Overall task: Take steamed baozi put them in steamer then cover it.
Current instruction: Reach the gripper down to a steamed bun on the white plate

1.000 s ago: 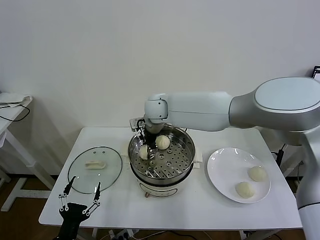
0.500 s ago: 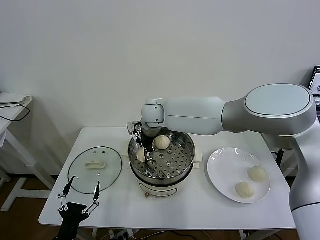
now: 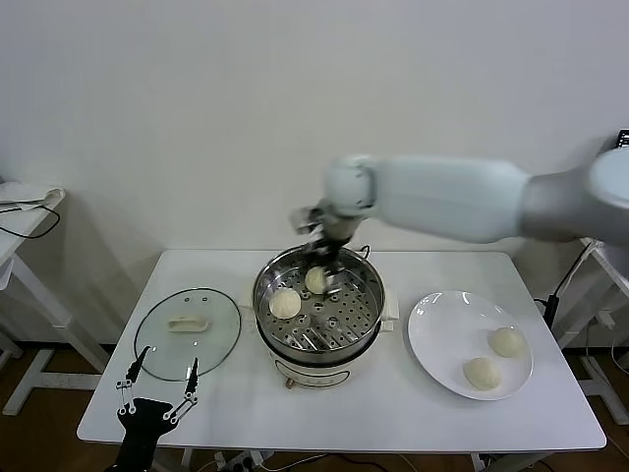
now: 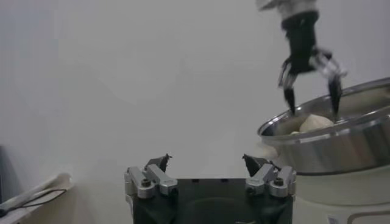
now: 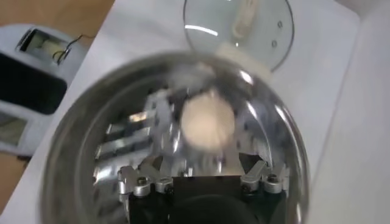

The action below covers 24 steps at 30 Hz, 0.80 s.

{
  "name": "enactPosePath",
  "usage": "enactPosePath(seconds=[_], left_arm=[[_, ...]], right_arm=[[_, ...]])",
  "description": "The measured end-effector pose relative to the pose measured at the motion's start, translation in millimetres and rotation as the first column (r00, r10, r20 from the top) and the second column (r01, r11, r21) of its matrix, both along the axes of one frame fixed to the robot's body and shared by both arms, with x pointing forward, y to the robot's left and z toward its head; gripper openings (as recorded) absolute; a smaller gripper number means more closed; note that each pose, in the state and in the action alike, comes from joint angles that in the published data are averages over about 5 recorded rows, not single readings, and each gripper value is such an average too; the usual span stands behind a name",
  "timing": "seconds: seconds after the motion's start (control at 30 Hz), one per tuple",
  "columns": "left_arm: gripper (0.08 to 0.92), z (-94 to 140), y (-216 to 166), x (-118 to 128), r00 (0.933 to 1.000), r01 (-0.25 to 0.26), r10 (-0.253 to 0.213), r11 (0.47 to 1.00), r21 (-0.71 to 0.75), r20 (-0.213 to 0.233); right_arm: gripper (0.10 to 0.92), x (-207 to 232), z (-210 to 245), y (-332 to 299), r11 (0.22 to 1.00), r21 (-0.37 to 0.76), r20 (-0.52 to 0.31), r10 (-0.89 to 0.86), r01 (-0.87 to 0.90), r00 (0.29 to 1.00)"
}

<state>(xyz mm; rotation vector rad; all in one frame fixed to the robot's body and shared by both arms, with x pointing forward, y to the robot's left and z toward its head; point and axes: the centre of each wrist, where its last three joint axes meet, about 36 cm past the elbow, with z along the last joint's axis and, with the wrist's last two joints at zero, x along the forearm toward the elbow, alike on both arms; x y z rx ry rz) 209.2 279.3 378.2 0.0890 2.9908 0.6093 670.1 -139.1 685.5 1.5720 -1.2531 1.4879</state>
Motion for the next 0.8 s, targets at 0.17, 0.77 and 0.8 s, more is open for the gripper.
enactPosePath(seconds=[0.17, 0.77, 0.8], left_arm=[[0.823, -1, 0, -1, 1.0000, 0.001, -0.001, 1.000, 0.001, -0.005], [0.823, -3, 1, -8, 0.9996, -0.014, 0.014, 1.000, 0.012, -0.023], [0.823, -3, 2, -8, 0.9996, -0.015, 0.015, 1.000, 0.013, -0.024]], right_arm=[[0.823, -1, 0, -87, 0.998, -0.023, -0.003, -0.054, 0.054, 0.999], [0.823, -61, -146, -256, 0.975, -0.111, -0.127, -0.208, 0.195, 0.970], [0.823, -63, -152, -259, 0.973, -0.115, -0.130, -0.213, 0.199, 0.968]])
